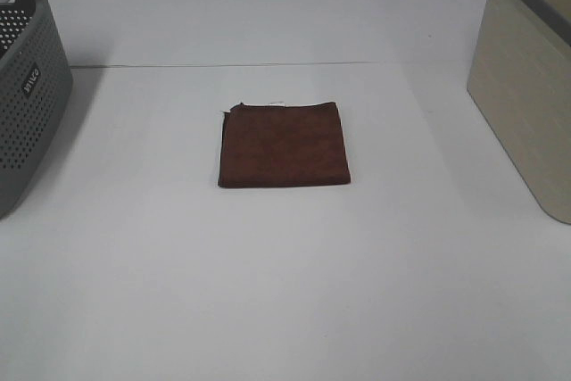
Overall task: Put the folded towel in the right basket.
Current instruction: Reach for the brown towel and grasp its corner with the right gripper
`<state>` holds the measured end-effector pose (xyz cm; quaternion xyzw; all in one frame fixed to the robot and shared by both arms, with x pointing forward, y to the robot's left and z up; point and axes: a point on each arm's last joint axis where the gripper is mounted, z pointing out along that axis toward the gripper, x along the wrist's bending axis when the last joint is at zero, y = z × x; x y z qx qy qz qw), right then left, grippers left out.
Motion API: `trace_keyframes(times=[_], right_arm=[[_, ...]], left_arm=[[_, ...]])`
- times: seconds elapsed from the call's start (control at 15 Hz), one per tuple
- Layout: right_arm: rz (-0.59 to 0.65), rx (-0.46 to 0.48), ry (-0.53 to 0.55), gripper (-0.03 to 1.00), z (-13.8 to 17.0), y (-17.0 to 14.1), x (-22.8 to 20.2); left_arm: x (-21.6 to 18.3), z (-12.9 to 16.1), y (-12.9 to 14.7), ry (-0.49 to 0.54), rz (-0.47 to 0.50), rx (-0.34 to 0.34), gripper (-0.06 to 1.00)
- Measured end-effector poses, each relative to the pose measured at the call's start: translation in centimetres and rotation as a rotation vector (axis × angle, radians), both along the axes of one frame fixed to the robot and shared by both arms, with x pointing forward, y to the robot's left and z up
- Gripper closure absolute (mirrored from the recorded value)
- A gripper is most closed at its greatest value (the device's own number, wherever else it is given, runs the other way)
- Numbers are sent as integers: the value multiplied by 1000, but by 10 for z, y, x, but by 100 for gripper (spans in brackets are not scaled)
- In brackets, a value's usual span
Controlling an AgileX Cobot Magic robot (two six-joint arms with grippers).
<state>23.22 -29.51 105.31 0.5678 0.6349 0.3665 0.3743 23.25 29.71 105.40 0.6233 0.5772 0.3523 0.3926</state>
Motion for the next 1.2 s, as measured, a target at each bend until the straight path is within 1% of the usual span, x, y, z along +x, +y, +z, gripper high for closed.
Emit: trace_keyframes(times=[1.2], right_arm=[[0, 0, 0, 21, 0, 0, 0]], left_arm=[[0, 0, 0, 0, 0, 0, 7]])
